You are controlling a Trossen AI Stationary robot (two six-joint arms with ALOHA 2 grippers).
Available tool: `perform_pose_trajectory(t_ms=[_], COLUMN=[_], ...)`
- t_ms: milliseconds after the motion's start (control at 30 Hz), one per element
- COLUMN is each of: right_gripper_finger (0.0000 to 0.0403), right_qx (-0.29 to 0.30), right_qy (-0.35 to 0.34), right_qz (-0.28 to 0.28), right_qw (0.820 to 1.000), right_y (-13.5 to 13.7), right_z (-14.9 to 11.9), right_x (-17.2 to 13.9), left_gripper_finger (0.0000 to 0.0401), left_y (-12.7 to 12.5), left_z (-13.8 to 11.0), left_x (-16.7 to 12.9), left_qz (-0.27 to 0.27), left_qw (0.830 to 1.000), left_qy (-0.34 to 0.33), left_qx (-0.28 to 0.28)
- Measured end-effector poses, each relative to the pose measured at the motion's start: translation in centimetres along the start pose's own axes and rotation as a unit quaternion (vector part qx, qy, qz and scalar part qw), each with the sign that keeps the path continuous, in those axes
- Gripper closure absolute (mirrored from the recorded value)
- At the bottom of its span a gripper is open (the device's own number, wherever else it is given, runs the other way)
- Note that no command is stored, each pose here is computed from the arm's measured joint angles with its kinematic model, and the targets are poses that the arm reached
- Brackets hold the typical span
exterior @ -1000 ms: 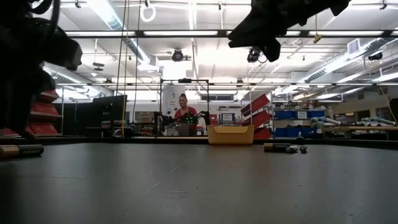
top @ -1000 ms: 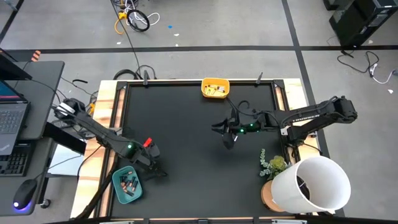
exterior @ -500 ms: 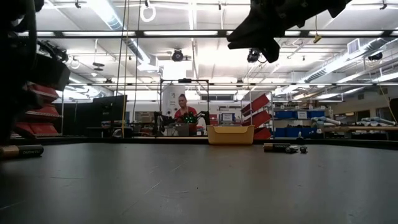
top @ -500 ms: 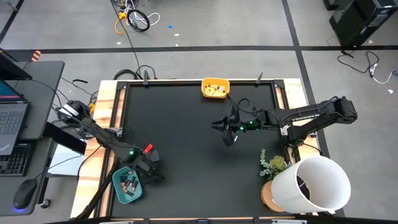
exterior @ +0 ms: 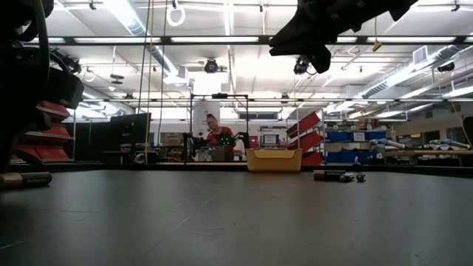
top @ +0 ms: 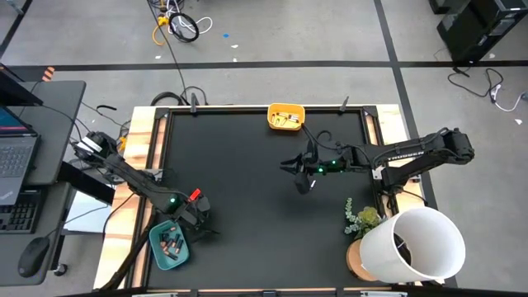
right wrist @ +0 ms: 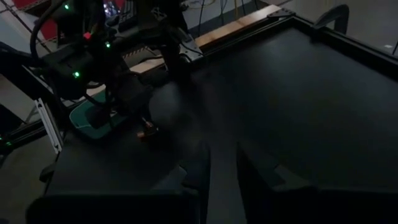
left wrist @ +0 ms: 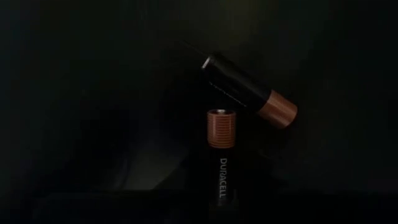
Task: Sort batteries
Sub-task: Put the black battery into the green bin
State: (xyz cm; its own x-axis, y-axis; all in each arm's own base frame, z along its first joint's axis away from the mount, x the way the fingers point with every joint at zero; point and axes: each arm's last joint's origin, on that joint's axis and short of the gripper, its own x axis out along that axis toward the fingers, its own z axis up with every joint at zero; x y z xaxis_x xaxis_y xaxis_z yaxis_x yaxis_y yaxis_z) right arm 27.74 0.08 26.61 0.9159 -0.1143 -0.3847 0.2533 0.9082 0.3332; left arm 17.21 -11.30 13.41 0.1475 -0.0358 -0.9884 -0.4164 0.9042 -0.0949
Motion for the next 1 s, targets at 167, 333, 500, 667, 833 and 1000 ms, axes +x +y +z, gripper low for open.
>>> perform_pose_trajectory(t_ms=[167,333,500,667,833,1000], right_gripper_finger=[0.0337,0.0337,0.0337,0.0337,0.0337,0.0337], right_qx=[-0.002,-0.004,-0.007,-0.010,-0.026,-0.036], right_qy=[-0.012,-0.017,-0.026,-0.029,-0.029,-0.030], right_qz=[0.004,0.001,0.000,0.000,-0.001,-0.002], right_qw=[1.000,1.000,1.000,1.000,0.999,0.999], right_y=[0.1,-0.1,-0.2,-0.2,-0.2,-0.3], right_z=[0.2,0.4,0.6,0.7,0.7,0.7], right_x=[0.0,0.0,0.0,0.0,0.0,0.0], left_gripper_finger=[0.0347,0.0347,0.0347,0.0347,0.0347,0.0347], left_y=[-0.1,0.1,-0.2,-1.2,-2.2,-2.6], left_z=[0.0,0.0,0.4,0.3,-2.0,-4.8], left_x=[-0.2,-2.1,-5.7,-10.3,-12.1,-11.0], left_qz=[0.005,0.031,0.016,-0.084,-0.187,-0.158], left_qw=[1.000,0.999,1.000,0.995,0.979,0.977], left_qy=[0.004,0.024,0.001,-0.036,0.051,0.099], left_qx=[0.000,0.001,-0.025,-0.030,-0.061,-0.102])
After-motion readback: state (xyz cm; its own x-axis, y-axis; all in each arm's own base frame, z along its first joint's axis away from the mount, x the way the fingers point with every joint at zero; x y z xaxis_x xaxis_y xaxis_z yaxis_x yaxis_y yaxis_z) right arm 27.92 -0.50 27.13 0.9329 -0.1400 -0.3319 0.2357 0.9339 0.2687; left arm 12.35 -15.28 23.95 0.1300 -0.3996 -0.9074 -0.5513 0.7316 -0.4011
